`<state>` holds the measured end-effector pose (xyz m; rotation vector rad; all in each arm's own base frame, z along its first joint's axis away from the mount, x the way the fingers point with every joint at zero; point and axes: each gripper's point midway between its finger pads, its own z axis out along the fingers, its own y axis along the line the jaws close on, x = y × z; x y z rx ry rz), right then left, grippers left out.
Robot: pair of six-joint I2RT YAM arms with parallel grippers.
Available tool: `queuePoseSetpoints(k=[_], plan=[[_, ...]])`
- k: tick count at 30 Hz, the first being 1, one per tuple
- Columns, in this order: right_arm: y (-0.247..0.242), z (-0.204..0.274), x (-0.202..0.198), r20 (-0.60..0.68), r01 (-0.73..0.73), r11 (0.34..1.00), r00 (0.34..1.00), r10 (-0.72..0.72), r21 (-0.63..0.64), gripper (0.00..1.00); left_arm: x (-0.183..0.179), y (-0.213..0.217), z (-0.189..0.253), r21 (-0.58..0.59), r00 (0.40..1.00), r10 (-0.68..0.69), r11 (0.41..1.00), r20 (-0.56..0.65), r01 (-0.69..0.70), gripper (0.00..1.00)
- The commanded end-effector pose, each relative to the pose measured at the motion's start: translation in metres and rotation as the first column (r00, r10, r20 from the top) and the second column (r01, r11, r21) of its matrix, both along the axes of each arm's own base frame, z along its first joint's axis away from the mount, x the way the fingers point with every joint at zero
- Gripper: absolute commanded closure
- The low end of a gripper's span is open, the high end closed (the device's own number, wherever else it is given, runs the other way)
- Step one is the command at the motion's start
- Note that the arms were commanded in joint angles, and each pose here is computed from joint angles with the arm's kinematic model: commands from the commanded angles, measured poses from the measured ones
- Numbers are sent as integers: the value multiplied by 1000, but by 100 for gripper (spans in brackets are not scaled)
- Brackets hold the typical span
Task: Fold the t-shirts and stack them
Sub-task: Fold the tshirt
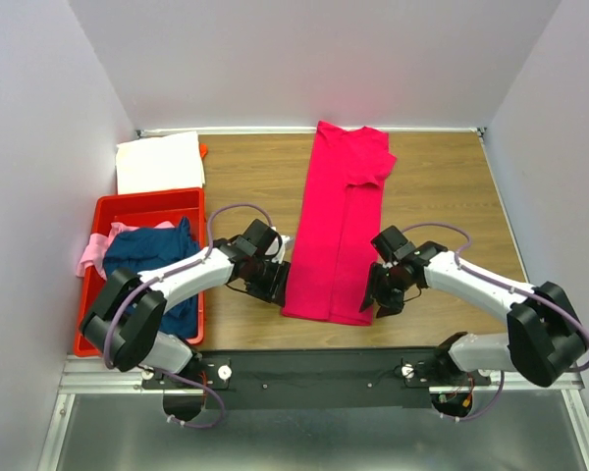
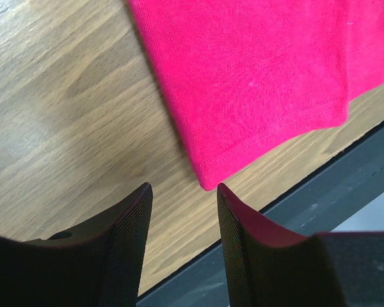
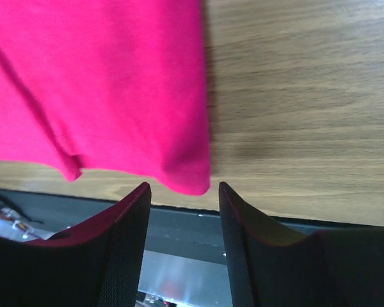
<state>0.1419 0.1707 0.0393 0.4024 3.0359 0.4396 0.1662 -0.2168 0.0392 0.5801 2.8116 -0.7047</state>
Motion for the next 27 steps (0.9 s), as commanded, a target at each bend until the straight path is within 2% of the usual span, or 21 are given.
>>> queuePoseSetpoints(k=[1,12,15,19,27], plan=[[-11,-16,-8,-38,40,996,998,-43,-86,48,4,-6,0,-30,999,-35,999,14,36,47],[-18,-32,-14,-83,13,990,996,-25,-139,56,4,-6,-8,-16,999,-47,999,-2,47,47],[-17,-34,-17,-90,10,992,996,-21,-127,63,5,-6,-9,-14,999,-48,999,-2,48,47],[-19,-38,-25,-112,9,992,993,-23,-126,80,4,-6,-13,-11,999,-51,999,-9,51,47],[-21,-41,-31,-125,8,992,992,-24,-127,82,0,-12,-16,-53,997,-67,996,-33,65,45]])
